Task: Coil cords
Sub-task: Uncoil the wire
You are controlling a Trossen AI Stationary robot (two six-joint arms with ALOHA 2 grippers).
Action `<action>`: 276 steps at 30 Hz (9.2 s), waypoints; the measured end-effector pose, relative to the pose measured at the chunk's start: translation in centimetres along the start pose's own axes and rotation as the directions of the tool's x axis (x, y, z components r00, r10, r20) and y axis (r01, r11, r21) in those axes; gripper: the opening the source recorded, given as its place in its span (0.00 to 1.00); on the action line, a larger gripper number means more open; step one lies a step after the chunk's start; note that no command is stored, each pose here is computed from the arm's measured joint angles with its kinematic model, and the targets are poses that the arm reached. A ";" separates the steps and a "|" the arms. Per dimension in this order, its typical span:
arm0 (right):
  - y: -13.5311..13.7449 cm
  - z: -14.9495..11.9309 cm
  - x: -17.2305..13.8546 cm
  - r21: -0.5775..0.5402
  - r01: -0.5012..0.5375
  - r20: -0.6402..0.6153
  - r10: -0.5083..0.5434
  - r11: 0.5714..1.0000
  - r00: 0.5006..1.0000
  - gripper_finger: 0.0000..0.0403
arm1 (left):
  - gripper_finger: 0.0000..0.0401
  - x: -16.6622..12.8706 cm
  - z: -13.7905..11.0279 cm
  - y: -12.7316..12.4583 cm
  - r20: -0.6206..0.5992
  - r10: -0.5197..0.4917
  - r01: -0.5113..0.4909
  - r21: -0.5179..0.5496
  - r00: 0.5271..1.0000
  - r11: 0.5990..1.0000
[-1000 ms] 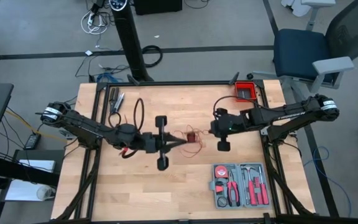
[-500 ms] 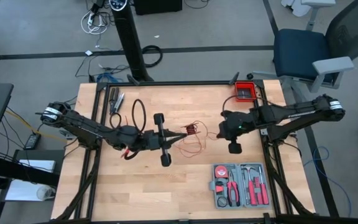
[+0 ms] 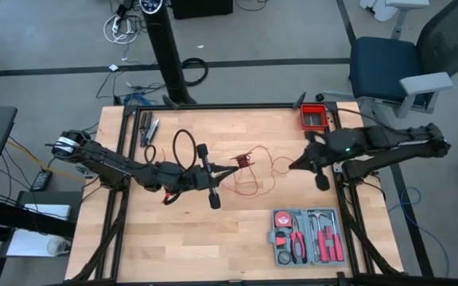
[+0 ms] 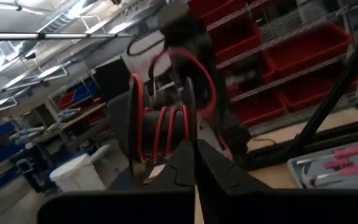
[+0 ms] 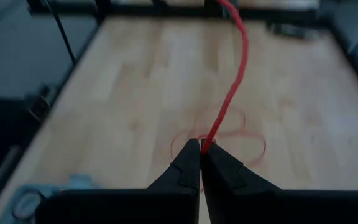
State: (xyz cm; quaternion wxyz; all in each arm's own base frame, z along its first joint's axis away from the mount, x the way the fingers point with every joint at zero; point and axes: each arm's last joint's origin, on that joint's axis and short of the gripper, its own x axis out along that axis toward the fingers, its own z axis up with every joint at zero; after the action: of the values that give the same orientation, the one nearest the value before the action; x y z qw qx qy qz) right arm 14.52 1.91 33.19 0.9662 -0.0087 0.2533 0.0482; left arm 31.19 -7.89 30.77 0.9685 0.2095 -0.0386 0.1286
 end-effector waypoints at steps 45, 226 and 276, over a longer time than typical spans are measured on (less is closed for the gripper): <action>-2.7 3.1 7.8 -0.017 0.417 0.124 -0.412 0.909 0.903 0.13 | 0.01 -0.6 -0.5 -2.1 0.119 -0.549 0.560 -0.263 0.827 0.786; 1.5 5.8 5.2 -0.309 0.266 0.439 -0.111 0.913 0.891 0.00 | 0.01 -0.1 -1.6 -1.4 0.038 -0.540 0.523 -0.316 0.841 0.792; 3.4 4.1 0.2 -0.499 -0.280 0.338 0.481 0.820 0.809 0.00 | 0.01 0.0 -3.5 -0.9 -0.232 -0.314 0.324 0.004 0.921 0.946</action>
State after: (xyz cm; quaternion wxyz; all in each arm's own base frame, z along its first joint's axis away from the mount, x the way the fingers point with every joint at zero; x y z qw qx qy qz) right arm 16.33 5.46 36.67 0.9409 -0.1559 0.0025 0.3006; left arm 31.46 -7.22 27.23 0.9699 0.2172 0.1102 -0.0068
